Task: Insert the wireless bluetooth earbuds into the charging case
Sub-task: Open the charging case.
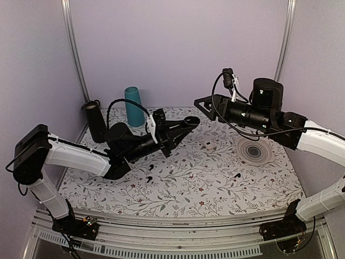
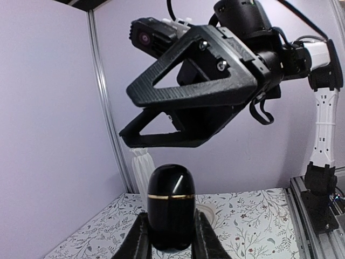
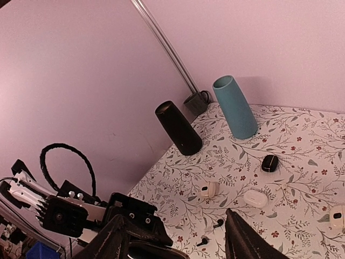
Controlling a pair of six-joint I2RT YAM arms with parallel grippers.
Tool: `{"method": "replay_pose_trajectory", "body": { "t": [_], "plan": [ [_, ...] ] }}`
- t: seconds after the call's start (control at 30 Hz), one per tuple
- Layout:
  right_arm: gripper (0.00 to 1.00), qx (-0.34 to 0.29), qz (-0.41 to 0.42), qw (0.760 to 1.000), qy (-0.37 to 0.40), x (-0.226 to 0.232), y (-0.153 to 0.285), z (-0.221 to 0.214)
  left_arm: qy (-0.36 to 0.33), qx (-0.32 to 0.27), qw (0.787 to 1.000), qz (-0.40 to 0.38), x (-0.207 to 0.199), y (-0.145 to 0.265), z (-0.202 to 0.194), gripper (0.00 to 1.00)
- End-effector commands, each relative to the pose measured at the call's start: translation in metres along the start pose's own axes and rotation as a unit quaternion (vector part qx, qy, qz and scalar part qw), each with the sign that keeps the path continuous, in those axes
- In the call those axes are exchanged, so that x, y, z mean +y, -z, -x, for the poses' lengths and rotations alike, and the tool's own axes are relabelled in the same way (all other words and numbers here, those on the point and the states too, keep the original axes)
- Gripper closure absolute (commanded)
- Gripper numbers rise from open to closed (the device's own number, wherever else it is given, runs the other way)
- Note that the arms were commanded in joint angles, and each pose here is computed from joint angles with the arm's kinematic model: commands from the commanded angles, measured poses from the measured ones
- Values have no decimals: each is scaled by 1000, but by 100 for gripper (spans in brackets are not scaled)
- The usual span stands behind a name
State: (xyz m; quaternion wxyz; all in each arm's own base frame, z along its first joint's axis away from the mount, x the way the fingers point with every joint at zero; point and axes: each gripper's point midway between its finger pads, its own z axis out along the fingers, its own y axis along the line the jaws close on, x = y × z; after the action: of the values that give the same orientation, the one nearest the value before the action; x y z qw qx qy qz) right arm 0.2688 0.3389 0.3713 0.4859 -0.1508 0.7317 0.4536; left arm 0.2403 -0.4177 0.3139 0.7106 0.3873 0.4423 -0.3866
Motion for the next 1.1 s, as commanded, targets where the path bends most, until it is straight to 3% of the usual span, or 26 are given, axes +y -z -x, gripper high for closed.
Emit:
{"method": "replay_pose_trajectory", "body": {
  "t": [0.0, 0.13, 0.33, 0.53, 0.73, 1.07],
  "plan": [
    [39, -18, -26, 999, 9, -7, 19, 10, 32, -23, 999, -5, 9, 8, 7, 100],
    [38, -8, -14, 999, 27, -14, 29, 5, 57, -30, 998, -14, 15, 13, 10, 100],
    [38, 41, 75, 992, 91, 2, 27, -27, 137, -54, 986, -74, 20, 20, 26, 100],
    [37, 29, 115, 984, 133, 17, 17, -36, 206, -80, 966, -136, 19, 26, 43, 100],
    [37, 19, 150, 978, 147, 29, 2, -35, 233, -78, 955, -166, 12, 25, 47, 100],
    [37, 7, 165, 974, 152, 36, -7, -28, 223, -45, 960, -163, 6, 19, 42, 100]
  ]
}}
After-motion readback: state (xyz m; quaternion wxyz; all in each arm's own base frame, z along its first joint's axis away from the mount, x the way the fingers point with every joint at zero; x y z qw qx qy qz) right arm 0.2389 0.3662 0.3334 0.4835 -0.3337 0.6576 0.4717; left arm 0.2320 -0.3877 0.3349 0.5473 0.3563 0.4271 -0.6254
